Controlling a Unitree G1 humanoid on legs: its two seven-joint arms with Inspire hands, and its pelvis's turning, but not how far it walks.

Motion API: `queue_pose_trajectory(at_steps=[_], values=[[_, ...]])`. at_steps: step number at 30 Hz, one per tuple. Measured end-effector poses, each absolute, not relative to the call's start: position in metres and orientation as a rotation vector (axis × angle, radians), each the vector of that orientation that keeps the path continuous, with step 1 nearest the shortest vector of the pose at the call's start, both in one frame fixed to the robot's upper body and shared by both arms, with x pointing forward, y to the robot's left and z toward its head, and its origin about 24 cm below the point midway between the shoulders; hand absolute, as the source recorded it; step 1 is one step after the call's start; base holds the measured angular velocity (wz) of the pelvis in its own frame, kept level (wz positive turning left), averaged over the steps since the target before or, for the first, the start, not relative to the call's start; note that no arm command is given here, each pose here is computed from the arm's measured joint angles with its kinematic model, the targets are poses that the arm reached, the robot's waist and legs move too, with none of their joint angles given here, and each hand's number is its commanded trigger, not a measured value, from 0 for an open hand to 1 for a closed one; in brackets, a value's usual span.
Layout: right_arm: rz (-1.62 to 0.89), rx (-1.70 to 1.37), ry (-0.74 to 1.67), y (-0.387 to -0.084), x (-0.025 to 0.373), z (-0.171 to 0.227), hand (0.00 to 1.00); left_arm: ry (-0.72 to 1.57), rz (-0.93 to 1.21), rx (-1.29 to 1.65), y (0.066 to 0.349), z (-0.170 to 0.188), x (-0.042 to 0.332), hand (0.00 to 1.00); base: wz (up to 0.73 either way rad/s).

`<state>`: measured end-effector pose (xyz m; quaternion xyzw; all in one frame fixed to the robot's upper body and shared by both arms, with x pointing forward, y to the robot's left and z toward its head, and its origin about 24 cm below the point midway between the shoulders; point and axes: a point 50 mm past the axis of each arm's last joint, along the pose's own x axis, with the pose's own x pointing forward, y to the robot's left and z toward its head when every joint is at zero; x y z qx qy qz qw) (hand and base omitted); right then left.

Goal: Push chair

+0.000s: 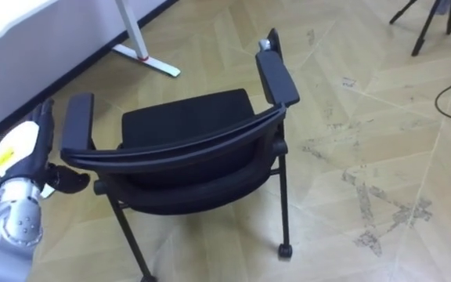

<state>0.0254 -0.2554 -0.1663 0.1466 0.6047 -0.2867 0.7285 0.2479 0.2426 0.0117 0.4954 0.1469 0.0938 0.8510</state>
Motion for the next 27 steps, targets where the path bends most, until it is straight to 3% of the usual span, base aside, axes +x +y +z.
queue_pose_trajectory(at_steps=[7,27], values=[[-0.617,0.293,1.340,-0.255,0.026,-0.166,0.00,0.199,0.133,1.112,0.228,0.041,0.255,0.00,0.03],[-0.582,0.298,1.314,-0.253,0.038,-0.166,0.00,0.181,-0.094,1.165,0.195,0.054,0.256,0.00,0.02]])
